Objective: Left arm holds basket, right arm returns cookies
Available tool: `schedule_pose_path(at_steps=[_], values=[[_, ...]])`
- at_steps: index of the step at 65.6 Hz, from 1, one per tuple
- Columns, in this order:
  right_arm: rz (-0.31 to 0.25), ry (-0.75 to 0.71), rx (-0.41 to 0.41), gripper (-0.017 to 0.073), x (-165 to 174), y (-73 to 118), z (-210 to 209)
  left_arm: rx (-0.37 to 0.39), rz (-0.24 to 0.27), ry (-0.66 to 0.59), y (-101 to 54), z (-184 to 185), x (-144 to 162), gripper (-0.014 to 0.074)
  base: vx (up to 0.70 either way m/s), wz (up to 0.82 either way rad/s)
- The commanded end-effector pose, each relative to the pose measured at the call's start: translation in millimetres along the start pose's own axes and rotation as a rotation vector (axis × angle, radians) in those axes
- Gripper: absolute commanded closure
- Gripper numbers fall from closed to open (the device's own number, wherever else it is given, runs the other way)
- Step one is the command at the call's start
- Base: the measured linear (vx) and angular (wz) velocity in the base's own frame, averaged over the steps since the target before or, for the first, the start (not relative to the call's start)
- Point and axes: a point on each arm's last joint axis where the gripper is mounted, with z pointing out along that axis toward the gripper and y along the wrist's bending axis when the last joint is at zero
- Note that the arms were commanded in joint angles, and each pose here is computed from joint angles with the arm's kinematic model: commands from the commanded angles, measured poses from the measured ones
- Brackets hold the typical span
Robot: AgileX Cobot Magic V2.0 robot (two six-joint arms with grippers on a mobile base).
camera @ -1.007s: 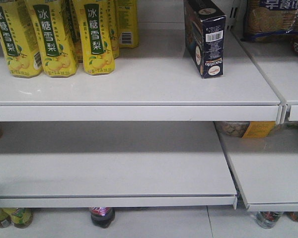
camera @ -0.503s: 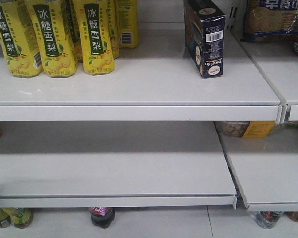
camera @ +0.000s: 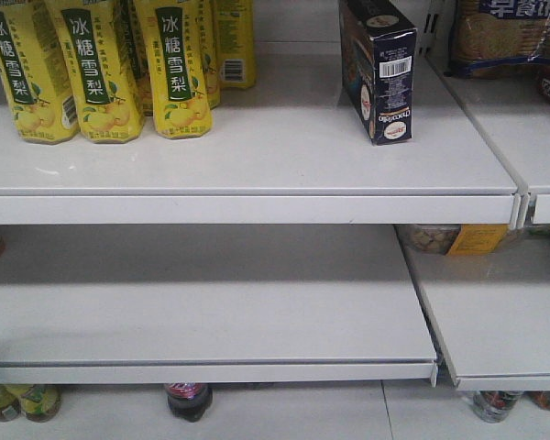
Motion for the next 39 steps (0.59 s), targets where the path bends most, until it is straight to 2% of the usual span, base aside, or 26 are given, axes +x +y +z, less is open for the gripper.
schedule_pose_path(at_steps=[1, 14, 21, 27, 34, 38, 39], values=[[-0.021, -0.036, -0.061, 0.0568, -0.2, 6.3, -1.5, 0.036, 0.037, -0.142, -4.1, -5.4, -18.7, 0.0596, 0.0, 0.0], [-0.021, -0.037, -0.068, 0.0568, 0.6, 7.1, -1.2, 0.036, 0.037, -0.142, -4.1, -5.4, -18.7, 0.0596, 0.0, 0.0], [0.006, -0.032, -0.054, 0.0568, 1.0, 5.8, -1.1, 0.036, 0.037, -0.142, -4.1, -5.4, -18.7, 0.0596, 0.0, 0.0], [0.006, -0.031, -0.053, 0.0568, 1.1, 5.6, -1.1, 0.036, 0.037, -0.142, -4.1, -5.4, -18.7, 0.0596, 0.0, 0.0], [0.023, -0.003, -0.016, 0.0568, 3.6, 2.4, -0.2, 0.036, 0.037, -0.142, -4.1, -5.4, -18.7, 0.0596, 0.0, 0.0], [-0.007, 0.022, 0.001, 0.0568, 6.0, 0.8, 0.1, 0.036, 0.037, -0.142, -4.1, -5.4, -18.7, 0.0596, 0.0, 0.0], [0.003, 0.027, 0.002, 0.0568, 6.4, 0.7, 0.1, 0.036, 0.037, -0.142, -4.1, -5.4, -18.7, 0.0596, 0.0, 0.0]])
